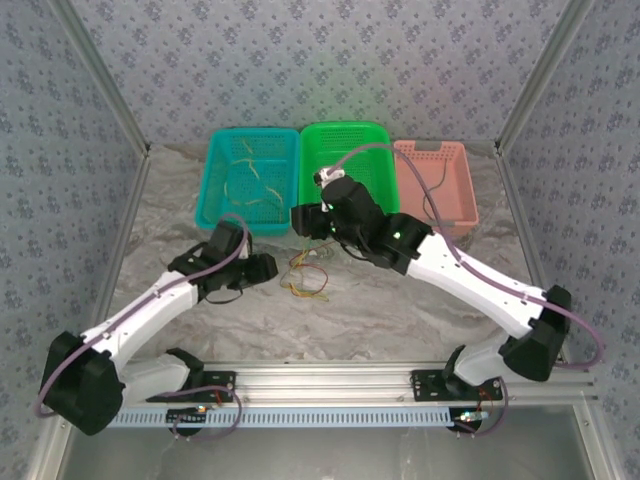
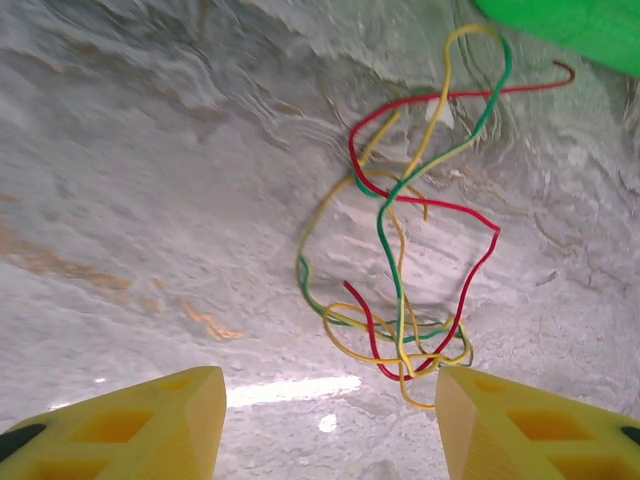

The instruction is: Untangle the cables

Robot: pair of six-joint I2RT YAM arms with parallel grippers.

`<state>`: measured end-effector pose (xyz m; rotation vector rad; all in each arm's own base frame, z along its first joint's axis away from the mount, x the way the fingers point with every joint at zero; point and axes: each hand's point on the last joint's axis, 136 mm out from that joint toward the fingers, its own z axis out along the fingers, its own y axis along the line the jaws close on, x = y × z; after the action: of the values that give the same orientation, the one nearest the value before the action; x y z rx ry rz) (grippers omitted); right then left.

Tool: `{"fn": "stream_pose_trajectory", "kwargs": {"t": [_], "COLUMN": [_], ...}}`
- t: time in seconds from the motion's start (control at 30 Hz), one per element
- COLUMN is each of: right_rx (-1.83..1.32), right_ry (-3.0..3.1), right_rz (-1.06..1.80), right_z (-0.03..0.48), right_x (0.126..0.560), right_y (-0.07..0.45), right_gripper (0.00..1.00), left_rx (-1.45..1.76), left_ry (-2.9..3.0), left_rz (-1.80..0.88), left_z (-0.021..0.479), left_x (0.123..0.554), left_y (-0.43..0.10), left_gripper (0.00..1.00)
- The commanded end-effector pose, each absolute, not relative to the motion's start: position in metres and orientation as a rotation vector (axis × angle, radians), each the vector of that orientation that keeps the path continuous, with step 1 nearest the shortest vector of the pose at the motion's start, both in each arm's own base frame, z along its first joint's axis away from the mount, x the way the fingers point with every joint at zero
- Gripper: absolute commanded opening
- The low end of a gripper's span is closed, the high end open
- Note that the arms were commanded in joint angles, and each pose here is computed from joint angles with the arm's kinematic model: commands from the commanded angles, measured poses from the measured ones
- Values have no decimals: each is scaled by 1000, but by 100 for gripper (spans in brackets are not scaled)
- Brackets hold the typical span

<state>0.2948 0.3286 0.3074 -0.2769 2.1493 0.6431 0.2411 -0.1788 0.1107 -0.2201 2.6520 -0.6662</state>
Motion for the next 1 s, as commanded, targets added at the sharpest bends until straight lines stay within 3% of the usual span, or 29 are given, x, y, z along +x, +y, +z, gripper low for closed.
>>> {"fn": "stream_pose_trajectory", "kwargs": {"t": [0.0, 0.2, 0.33, 0.57, 0.7, 0.97], "right_rx": [-136, -75, -48, -20, -19, -5], "right_ry": [2246, 2335, 2357, 2406, 2413, 2409], "right_rz": [506, 479, 477, 471, 471, 512], "right_z": [275, 224, 210, 182, 177, 174], "right_x": [314, 311, 308, 301, 298, 299], "right_y": [305, 299, 291, 283, 281, 283], "right_gripper": [56, 55, 54, 53, 53, 53], "left_rx": [-226, -187, -162, -143, -141, 28], "left_ry": [2555, 2602, 2616, 2649, 2615, 2425], "left_rz": [-781, -754, -717, -708, -728, -753], "left_z": [117, 90, 77, 54, 57, 120], "left_x": [258, 264, 272, 272, 274, 263], "left_y": [-209, -229, -234, -243, -245, -241], "left_gripper": [58, 55, 46, 24, 0, 0]}}
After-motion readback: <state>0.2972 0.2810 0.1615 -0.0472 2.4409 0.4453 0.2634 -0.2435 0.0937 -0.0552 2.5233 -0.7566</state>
